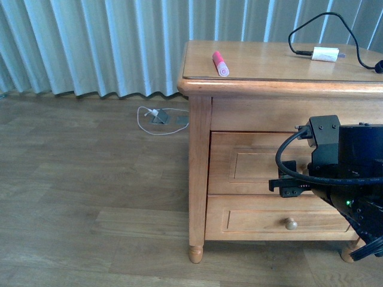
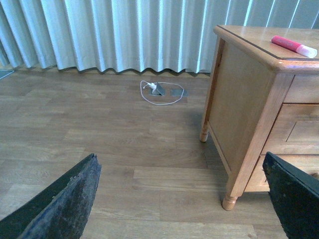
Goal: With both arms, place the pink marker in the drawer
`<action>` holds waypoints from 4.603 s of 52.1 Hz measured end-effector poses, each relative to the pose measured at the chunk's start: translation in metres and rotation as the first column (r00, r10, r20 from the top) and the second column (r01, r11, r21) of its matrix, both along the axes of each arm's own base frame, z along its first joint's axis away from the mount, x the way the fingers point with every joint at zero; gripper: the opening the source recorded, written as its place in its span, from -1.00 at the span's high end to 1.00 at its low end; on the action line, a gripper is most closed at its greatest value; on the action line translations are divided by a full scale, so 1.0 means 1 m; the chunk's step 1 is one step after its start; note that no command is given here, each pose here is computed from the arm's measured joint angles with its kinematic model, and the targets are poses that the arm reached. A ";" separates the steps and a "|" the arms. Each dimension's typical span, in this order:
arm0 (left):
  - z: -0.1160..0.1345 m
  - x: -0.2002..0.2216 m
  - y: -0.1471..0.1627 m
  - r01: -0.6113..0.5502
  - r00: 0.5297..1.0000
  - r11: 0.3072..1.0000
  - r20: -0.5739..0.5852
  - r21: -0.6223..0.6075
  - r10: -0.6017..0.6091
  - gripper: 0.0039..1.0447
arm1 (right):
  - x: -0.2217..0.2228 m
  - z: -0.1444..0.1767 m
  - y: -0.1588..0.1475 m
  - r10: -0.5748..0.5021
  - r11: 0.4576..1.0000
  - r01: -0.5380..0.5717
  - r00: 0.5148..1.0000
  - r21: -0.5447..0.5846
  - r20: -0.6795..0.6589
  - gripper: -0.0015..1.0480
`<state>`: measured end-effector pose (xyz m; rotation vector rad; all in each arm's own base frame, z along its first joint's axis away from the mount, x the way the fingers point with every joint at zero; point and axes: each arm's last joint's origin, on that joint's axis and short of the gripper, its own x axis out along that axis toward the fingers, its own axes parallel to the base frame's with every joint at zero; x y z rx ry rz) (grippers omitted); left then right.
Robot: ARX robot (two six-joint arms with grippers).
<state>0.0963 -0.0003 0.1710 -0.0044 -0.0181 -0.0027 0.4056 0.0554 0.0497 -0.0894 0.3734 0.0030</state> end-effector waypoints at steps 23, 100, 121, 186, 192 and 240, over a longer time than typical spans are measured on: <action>0.000 0.000 0.000 0.000 1.000 1.000 0.000 0.000 0.000 -0.89 | -0.001 -0.002 -0.007 -0.025 1.000 0.025 1.000 -0.004 -0.010 0.57; 0.000 0.000 0.000 0.000 1.000 1.000 0.000 0.000 0.000 -0.89 | -0.187 0.001 -0.058 0.044 0.969 -0.009 0.990 0.245 -0.136 -0.07; 0.000 0.000 0.000 0.000 1.000 1.000 0.000 0.000 0.000 -0.89 | -0.224 0.098 -0.066 0.098 0.953 -0.077 0.994 0.292 -0.058 -0.84; 0.032 0.032 -0.014 -0.168 0.985 0.986 -0.045 -0.006 0.168 -0.89 | -0.265 0.148 -0.069 0.142 0.933 -0.137 0.990 0.334 0.009 -0.84; 0.066 0.065 -0.021 -0.072 0.997 0.997 -0.039 0.001 0.072 -0.89 | -0.265 0.148 -0.069 0.142 0.933 -0.137 0.990 0.334 0.009 -0.84; 0.107 0.329 -0.189 0.374 0.905 0.922 -0.252 0.094 -0.342 -0.89 | -0.265 0.148 -0.069 0.142 0.933 -0.137 0.990 0.334 0.009 -0.84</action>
